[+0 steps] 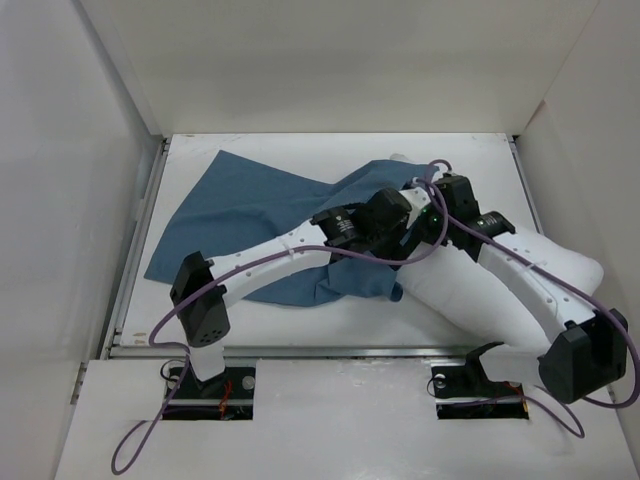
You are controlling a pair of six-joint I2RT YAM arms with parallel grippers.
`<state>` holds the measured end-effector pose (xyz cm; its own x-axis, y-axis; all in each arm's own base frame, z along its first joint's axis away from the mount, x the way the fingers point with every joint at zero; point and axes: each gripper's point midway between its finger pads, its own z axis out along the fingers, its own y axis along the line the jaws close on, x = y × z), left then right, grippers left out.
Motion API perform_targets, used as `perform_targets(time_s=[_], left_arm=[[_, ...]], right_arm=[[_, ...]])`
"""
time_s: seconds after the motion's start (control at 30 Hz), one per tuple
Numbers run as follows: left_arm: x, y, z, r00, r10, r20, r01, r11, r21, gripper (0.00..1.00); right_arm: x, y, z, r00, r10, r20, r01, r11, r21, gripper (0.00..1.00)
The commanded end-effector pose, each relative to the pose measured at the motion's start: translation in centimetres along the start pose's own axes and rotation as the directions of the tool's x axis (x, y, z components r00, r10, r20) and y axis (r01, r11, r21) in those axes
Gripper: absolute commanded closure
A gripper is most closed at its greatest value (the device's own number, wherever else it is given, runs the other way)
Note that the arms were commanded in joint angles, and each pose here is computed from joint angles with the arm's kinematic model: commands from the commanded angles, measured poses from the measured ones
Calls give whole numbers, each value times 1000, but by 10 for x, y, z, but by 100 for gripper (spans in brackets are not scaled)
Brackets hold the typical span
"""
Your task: Put the pillow into the pillowcase
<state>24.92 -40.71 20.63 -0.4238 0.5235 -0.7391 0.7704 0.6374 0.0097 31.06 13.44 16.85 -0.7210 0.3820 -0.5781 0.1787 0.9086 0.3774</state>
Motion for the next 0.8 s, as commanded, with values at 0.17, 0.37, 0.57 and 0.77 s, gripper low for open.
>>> perform_targets(time_s=[0.17,0.37,0.57,0.77], left_arm=[[17,-9,-24,958,-228,175,245,966,-80,19],[25,-18,-50,918,-219,330,258,963,-77,9],[23,-27,-39,919,-202,337,236,970,-62,7],[30,-36,-3,963,-94,252,158,956,-247,7]], right_arm=[[-1,11,2,999,-15,-32,13,999,-44,100],[1,24,3,997,-36,-75,27,993,-114,100],[-8,23,-4,999,-42,-29,38,993,-110,100],[-14,23,-12,999,-47,7,48,992,-113,100]])
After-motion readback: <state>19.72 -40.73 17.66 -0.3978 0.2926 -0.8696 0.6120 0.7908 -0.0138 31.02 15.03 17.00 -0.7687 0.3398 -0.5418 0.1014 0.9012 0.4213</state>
